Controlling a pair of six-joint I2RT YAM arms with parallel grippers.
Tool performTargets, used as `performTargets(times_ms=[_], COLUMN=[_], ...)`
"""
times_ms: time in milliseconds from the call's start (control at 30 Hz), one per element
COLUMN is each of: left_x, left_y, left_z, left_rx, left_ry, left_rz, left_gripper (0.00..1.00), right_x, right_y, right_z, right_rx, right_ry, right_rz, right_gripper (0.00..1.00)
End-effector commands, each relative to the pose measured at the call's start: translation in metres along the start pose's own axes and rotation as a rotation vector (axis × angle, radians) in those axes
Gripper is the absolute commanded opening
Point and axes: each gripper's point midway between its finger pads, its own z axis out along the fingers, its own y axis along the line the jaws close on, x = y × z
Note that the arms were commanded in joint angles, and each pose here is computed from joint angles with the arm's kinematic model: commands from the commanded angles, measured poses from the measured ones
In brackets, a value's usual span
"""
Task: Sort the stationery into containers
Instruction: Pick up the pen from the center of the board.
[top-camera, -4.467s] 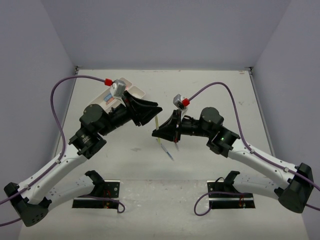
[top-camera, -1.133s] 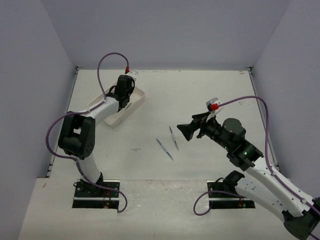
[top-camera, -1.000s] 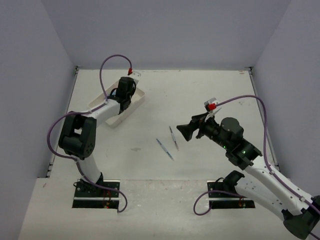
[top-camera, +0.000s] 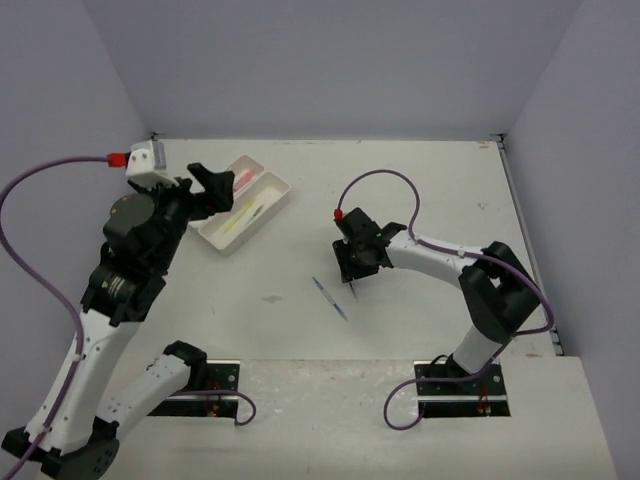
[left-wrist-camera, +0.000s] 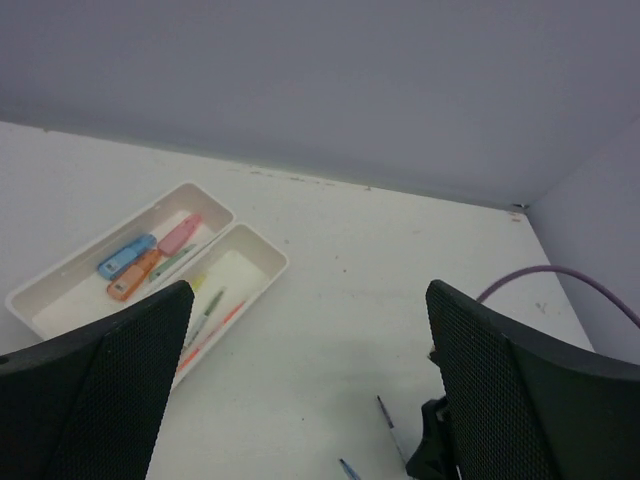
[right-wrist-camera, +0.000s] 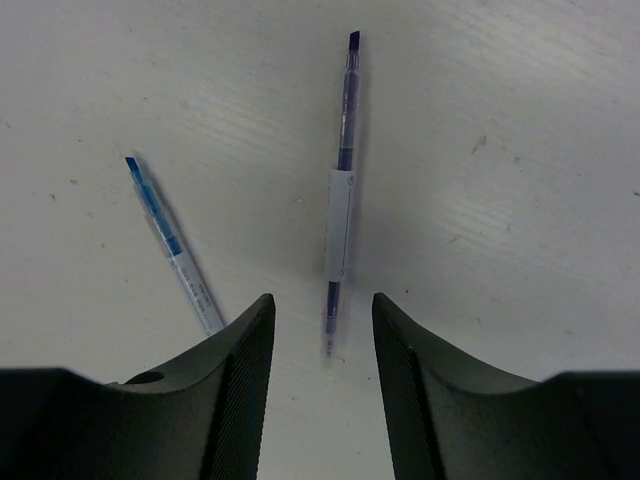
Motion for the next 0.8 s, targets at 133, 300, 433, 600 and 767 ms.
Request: performTargets(times_ms=[133, 300, 433, 600, 767], left_x=[0.053, 0.095, 0.129, 0.161, 0.234], left_y=[0.034, 0.047, 0.039, 0.045, 0.052], left_z=[-0.033, -0.027, -0.023, -0.024, -0.024], left_rx=[-0.107, -0.192, -0.201, -0.231, -0.356], left_ry=[0.182, 0.288, 0.392, 0.424, 0.558], left_rz=[0.003, -0.097, -0.254, -0.381, -0.517], left_gripper=[1.00, 1.00, 1.00, 1.00, 1.00], right_x=[-0.002, 0.004, 0.002, -0.021, -0.049], right_y=[-0.003, -0.009, -0.010, 0.005, 0.004], right_z=[0.021, 0.033, 0.032, -0.004, -0.045], right_rx=[0.088, 0.141, 0.149, 0.064, 0.001], right_ry=[0.071, 0.120, 0.120, 0.006, -0.155], right_rz=[0.017, 0.017, 0.007, 0.008, 0.029], right_gripper=[0.37, 0.16, 0.01, 0.00, 0.00])
